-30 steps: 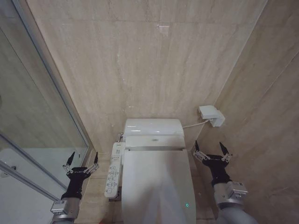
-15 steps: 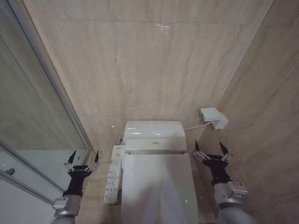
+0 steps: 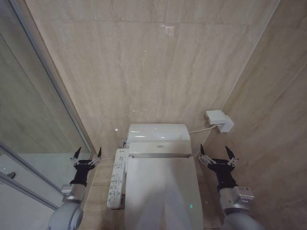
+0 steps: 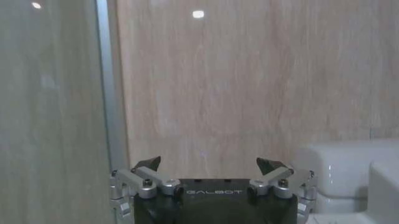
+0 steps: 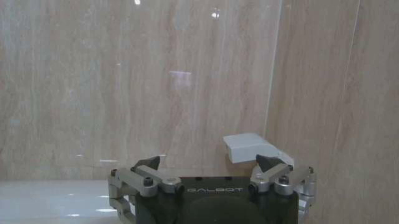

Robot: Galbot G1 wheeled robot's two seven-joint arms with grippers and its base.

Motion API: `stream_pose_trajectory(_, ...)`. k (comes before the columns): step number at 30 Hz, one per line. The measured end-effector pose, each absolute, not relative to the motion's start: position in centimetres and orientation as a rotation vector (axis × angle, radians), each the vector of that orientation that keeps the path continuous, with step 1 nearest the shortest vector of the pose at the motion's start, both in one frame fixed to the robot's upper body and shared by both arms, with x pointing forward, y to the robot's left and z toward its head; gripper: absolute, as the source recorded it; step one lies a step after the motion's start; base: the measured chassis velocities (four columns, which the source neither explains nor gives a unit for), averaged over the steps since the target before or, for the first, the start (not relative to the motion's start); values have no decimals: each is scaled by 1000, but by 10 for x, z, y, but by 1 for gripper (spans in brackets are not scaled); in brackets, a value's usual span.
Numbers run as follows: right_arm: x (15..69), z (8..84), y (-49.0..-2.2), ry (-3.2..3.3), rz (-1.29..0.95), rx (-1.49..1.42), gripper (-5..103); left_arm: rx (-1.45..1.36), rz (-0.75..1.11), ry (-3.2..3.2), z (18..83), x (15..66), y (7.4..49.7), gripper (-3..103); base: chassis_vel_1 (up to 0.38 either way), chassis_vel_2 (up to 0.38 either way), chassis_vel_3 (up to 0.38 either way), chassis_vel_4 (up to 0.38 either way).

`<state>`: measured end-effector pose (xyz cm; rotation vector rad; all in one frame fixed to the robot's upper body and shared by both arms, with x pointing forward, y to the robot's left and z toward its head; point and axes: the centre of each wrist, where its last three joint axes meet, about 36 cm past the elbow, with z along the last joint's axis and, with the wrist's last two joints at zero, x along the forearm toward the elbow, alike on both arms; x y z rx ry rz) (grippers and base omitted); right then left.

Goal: Open the toilet lid, clean the toilet bowl with a toilet brush, close the toilet lid, and flush.

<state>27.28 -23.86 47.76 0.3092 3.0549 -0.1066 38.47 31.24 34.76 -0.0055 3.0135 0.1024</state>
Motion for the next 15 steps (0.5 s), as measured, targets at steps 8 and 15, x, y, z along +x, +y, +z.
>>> stream_pose_trajectory(8,273,478,-239,3055,-107,309,100,51,114,3025,334,448,310,100,0,0,0,0)
stream_pose_trajectory(15,273,478,-239,3055,-107,309,100,80,174,3030,324,493,323,98,0,0,0,0)
